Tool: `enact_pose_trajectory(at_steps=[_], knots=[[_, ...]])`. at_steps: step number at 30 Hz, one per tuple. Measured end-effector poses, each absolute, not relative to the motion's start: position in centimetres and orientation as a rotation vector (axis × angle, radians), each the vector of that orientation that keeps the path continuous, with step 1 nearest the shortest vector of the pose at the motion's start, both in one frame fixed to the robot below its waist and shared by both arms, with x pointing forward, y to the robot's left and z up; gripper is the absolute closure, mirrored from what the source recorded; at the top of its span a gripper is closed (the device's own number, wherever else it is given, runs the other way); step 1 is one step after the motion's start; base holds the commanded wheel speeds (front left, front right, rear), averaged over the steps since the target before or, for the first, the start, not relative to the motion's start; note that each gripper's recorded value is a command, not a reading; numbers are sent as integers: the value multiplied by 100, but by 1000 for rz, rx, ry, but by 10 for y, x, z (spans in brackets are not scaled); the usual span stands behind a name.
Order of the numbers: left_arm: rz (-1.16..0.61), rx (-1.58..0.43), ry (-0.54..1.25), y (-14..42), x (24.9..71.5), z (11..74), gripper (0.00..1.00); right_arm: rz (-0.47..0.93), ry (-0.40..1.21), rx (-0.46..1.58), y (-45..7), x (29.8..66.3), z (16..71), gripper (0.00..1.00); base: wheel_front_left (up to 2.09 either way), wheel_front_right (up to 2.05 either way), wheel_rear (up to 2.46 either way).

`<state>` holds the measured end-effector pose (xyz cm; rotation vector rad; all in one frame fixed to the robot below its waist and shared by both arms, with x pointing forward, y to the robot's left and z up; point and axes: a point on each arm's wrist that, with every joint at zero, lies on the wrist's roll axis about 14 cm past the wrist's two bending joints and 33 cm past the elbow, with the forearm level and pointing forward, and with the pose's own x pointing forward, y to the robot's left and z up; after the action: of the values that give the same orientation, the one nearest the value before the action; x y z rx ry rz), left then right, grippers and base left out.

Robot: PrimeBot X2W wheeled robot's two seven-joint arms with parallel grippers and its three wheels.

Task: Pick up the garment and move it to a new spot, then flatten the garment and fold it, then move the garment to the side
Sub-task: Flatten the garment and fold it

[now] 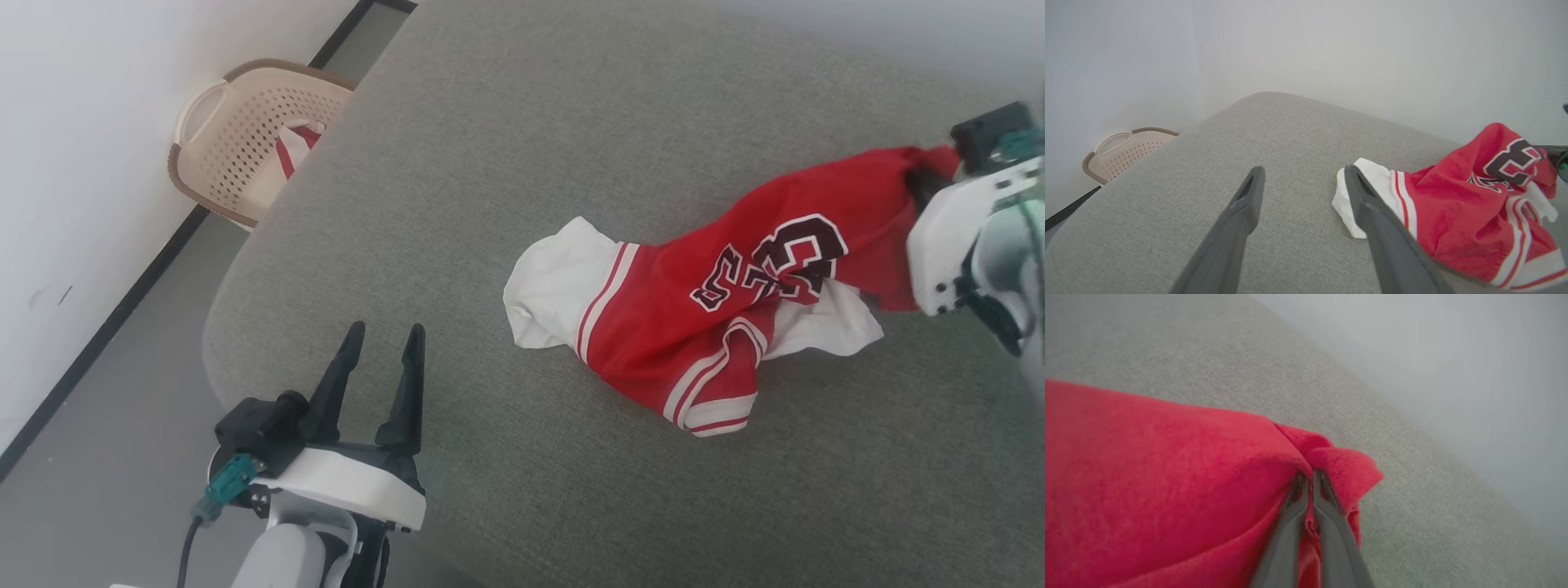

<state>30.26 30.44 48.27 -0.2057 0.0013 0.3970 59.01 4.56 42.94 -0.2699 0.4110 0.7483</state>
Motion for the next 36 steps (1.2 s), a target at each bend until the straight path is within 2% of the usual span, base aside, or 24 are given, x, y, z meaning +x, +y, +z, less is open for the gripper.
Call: enact_pose_trajectory(at_steps=[4,10,17,28,36], knots=[[404,-211,-1,306,302,482,0,745,428,-271,47,591,429,0,0,0,0],[398,-209,-12,307,302,485,0,797,310,-245,60,588,460,0,0,0,0],[387,-208,-28,309,304,488,0,893,260,-153,66,554,475,0,0,0,0],[362,-201,-42,308,310,493,0,1021,372,-79,57,492,457,0,0,0,0],[363,-200,-45,309,308,494,0,1037,401,-81,49,478,456,0,0,0,0]])
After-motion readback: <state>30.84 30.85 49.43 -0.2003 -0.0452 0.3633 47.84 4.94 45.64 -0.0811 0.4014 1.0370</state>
